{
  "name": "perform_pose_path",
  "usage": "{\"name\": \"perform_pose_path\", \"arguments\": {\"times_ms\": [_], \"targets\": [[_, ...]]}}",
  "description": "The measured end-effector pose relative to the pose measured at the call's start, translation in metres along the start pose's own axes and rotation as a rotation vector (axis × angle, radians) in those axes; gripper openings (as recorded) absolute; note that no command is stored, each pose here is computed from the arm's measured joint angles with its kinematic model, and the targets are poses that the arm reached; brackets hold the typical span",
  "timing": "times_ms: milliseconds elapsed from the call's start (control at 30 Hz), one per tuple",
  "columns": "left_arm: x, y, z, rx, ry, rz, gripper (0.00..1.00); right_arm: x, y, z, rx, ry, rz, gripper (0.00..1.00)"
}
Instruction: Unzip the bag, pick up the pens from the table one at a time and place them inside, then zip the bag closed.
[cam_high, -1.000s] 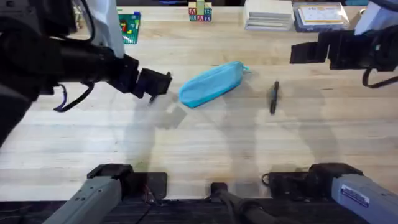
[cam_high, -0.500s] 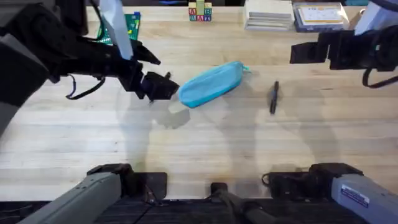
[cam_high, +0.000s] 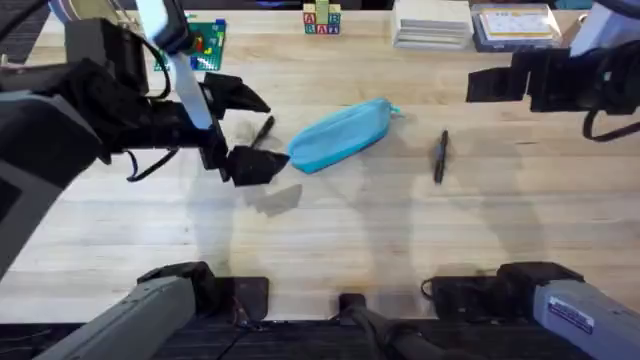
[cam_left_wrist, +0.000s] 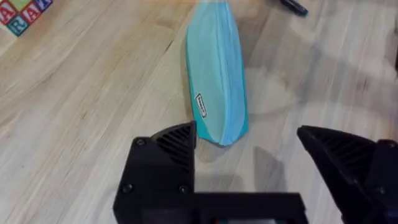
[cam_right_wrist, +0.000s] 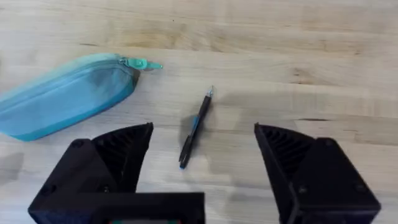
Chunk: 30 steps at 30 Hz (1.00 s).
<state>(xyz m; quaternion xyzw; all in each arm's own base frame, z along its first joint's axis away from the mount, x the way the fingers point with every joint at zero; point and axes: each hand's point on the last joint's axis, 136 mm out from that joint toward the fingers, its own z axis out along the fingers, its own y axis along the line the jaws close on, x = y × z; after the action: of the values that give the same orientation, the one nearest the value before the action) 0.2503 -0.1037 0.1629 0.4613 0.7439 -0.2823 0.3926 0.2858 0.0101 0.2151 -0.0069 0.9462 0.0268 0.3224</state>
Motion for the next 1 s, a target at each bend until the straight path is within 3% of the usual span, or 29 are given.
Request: {"name": "perform_pose_path", "arguments": {"times_ms": [200, 467, 700, 1000], "targets": [[0.013, -0.009, 0.006, 0.028, 0.005, 0.086, 0.994, 0.000, 0.000, 0.000, 0.000, 0.000, 0.000, 0.997], [0.013, -0.008, 0.009, 0.036, -0.017, 0.135, 0.994, 0.000, 0.000, 0.000, 0.000, 0.000, 0.000, 0.996], [0.017, 0.007, 0.025, 0.087, -0.088, 0.108, 0.995, 0.001, 0.000, 0.000, 0.000, 0.004, 0.000, 0.996], [0.030, 0.011, 0.043, 0.176, -0.162, -0.001, 0.993, 0.001, 0.000, 0.000, 0.000, 0.005, 0.000, 0.997]]}}
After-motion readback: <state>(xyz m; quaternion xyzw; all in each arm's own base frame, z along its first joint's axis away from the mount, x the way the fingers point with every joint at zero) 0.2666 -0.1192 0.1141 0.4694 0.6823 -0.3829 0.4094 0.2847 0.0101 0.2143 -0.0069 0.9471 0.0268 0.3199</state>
